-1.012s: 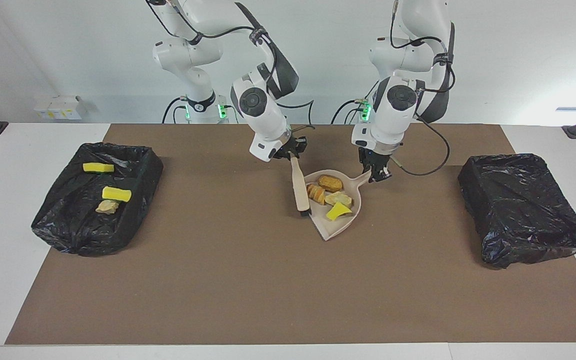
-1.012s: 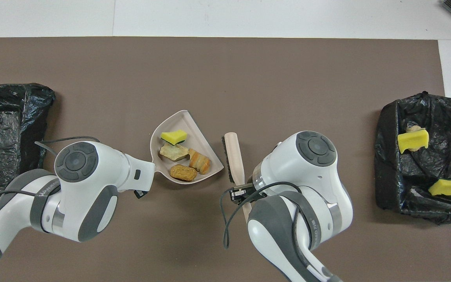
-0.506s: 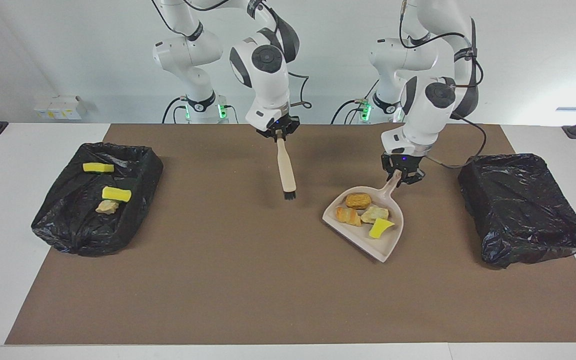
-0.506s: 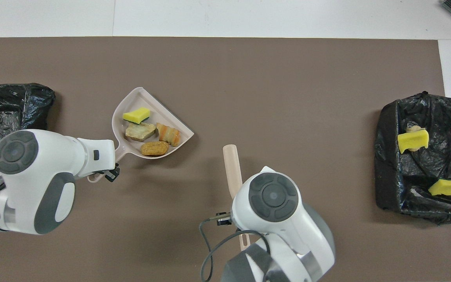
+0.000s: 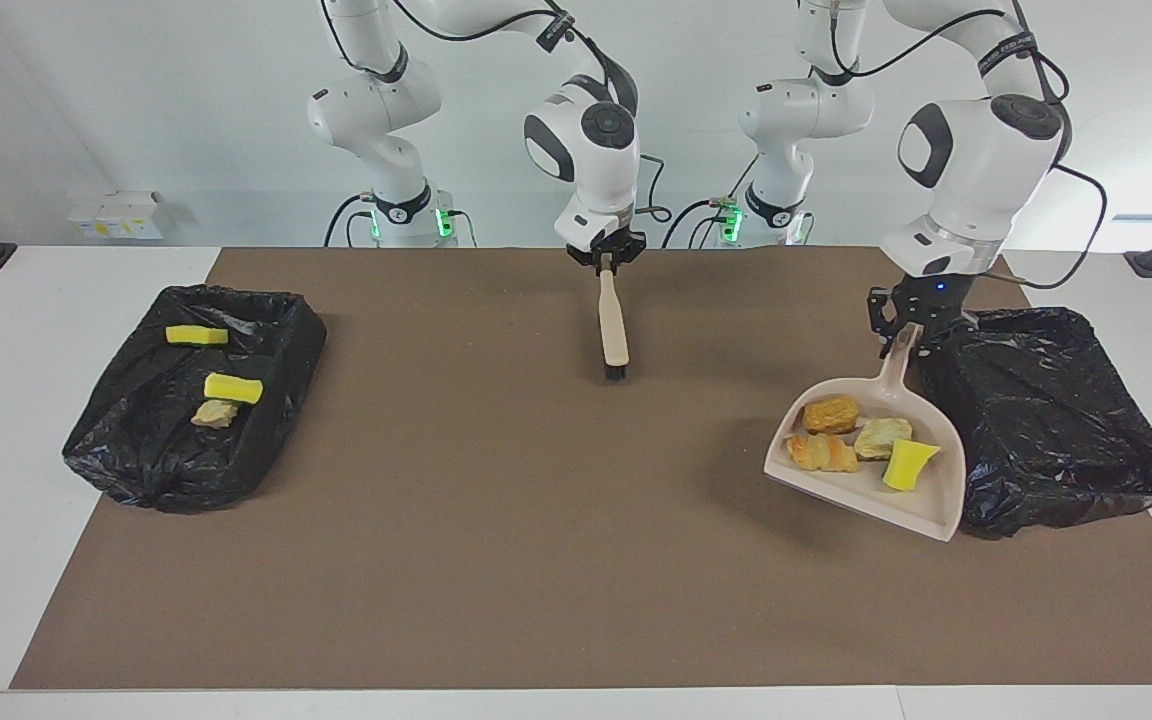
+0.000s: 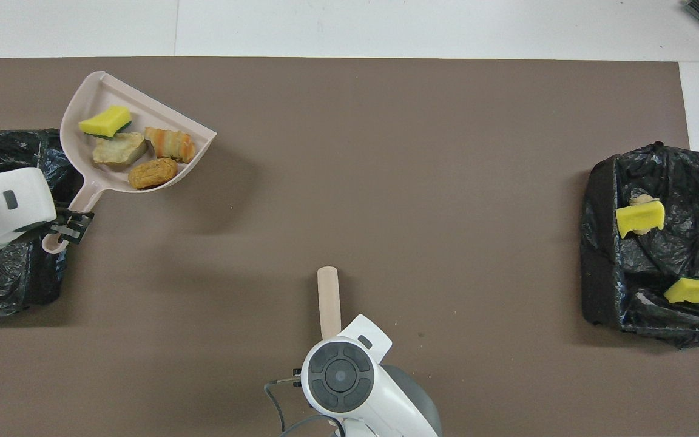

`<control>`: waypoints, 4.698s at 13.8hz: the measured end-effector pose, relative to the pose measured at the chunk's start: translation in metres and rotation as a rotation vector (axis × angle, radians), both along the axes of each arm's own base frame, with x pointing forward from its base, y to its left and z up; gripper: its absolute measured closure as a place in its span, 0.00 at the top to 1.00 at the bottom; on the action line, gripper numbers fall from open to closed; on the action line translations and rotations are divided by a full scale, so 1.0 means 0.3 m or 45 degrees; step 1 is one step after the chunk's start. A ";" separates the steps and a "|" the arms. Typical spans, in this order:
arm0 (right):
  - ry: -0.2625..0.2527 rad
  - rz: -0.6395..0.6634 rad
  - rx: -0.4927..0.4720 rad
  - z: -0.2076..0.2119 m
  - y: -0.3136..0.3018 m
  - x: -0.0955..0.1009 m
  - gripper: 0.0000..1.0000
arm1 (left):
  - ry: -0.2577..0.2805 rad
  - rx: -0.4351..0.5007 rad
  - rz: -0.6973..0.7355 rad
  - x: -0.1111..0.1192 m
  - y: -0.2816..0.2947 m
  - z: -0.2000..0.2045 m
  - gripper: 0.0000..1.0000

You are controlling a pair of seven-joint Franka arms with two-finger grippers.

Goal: Sweep and dump trash in bin

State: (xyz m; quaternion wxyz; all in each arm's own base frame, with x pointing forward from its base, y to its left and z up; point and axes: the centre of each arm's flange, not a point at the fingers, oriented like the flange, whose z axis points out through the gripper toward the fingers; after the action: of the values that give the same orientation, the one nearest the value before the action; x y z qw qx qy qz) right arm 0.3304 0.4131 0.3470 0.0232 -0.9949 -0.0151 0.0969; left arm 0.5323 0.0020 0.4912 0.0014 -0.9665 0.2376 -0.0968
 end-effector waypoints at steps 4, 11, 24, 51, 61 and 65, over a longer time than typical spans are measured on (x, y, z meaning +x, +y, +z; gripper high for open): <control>-0.006 -0.022 0.012 0.066 -0.002 0.050 0.54 | 0.105 -0.055 0.199 -0.032 0.279 0.086 0.32; 0.013 0.097 -0.082 0.462 -0.206 0.318 1.00 | 0.107 0.175 0.070 -0.155 0.884 0.153 0.32; -0.069 0.358 -0.150 0.751 -1.002 0.711 1.00 | 0.376 0.919 -0.833 -0.041 0.990 0.214 0.32; -0.178 -0.011 -0.124 0.871 -1.455 0.775 1.00 | 0.079 0.087 0.086 0.147 -0.306 0.247 0.32; -0.229 -0.064 -0.119 0.878 -1.441 0.757 1.00 | 0.183 -0.157 0.395 -0.052 -1.210 -0.230 0.32; -0.244 -0.060 -0.078 0.881 -1.412 0.759 1.00 | 0.214 -0.192 0.400 -0.086 -1.298 -0.292 0.32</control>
State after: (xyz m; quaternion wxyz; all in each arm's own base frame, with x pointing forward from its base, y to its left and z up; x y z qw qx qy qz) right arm 0.5581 -0.0105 0.6113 -0.0064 -0.9999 0.0092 0.0009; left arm 0.5066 -0.3872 0.4035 -0.0757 -0.9938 0.0753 -0.0318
